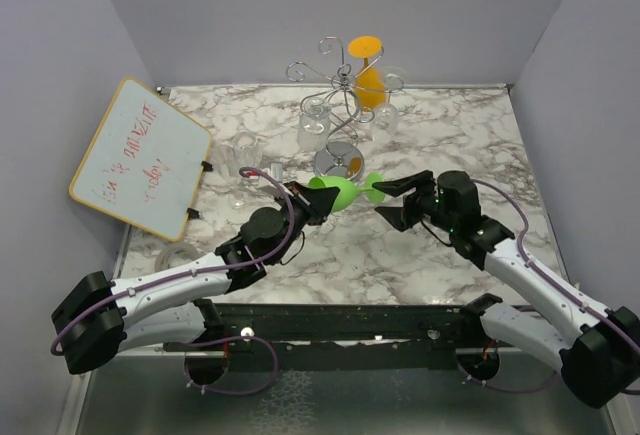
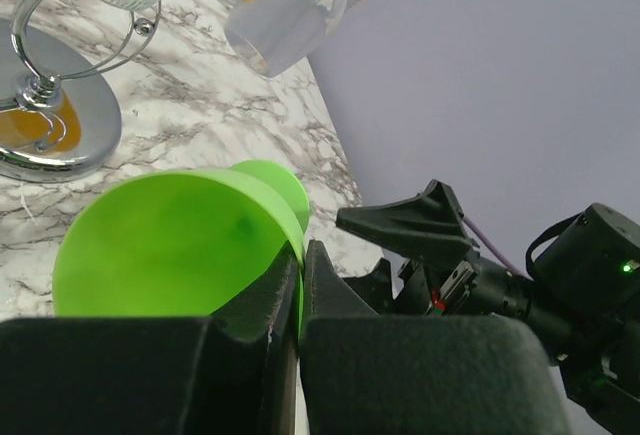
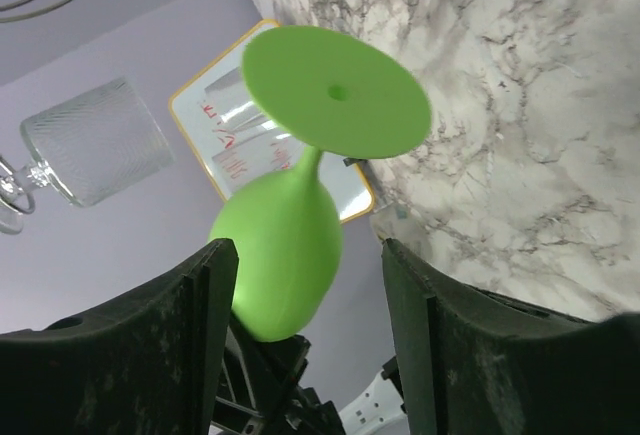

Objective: Place the wine glass upside down on the wine glass rack

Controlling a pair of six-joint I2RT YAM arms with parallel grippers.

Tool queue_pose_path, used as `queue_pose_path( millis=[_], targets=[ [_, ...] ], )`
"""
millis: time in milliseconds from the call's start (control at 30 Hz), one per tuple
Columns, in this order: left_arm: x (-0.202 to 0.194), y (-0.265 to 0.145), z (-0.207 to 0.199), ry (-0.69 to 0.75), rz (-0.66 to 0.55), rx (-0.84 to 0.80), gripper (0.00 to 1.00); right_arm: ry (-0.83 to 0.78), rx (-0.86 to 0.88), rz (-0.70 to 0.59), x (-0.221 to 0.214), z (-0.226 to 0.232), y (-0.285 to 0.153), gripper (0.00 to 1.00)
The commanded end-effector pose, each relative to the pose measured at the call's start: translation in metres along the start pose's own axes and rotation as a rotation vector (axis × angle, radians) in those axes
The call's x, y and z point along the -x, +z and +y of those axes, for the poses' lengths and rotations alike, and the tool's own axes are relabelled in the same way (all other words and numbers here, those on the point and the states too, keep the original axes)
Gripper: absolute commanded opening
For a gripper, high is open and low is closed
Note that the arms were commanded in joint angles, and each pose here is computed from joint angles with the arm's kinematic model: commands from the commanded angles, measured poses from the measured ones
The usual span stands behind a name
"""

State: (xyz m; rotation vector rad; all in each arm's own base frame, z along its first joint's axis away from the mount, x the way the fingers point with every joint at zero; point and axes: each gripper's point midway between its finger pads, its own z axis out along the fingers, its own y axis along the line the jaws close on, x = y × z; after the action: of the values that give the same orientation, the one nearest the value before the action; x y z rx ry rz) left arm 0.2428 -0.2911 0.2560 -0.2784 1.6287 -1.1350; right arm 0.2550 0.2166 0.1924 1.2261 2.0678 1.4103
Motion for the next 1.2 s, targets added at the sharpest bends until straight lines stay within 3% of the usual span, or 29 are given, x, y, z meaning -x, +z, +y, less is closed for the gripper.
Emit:
queue_pose_path(
  millis=[0, 200, 533, 900, 967, 1067, 1133, 1167],
  targets=[
    [0.011, 0.005, -0.012, -0.019, -0.047, -0.019, 0.0, -0.02, 0.069, -0.046, 0.004, 0.04, 0.009, 0.63],
    [0.011, 0.002, -0.007, -0.028, -0.056, -0.011, 0.0, -0.002, -0.002, -0.061, 0.002, 0.035, 0.031, 0.52],
    [0.014, 0.001, -0.01, 0.077, -0.066, -0.036, 0.0, -0.012, -0.127, -0.174, 0.001, 0.028, 0.053, 0.54],
    [0.008, -0.003, -0.011, 0.112, -0.084, -0.07, 0.0, 0.087, -0.257, -0.204, -0.001, -0.003, 0.076, 0.51],
    [0.007, -0.005, -0.013, 0.114, -0.081, -0.078, 0.0, 0.09, -0.24, -0.189, -0.004, 0.0, 0.079, 0.46],
    [0.007, -0.007, -0.011, 0.112, -0.08, -0.081, 0.0, 0.074, -0.216, -0.183, -0.005, 0.005, 0.079, 0.15],
    [0.007, -0.01, -0.008, 0.106, -0.079, -0.077, 0.07, 0.057, -0.194, -0.194, -0.003, 0.011, 0.076, 0.02],
    [0.006, -0.011, -0.006, 0.102, -0.078, -0.074, 0.14, 0.045, -0.182, -0.204, -0.001, 0.015, 0.073, 0.01]
  ],
)
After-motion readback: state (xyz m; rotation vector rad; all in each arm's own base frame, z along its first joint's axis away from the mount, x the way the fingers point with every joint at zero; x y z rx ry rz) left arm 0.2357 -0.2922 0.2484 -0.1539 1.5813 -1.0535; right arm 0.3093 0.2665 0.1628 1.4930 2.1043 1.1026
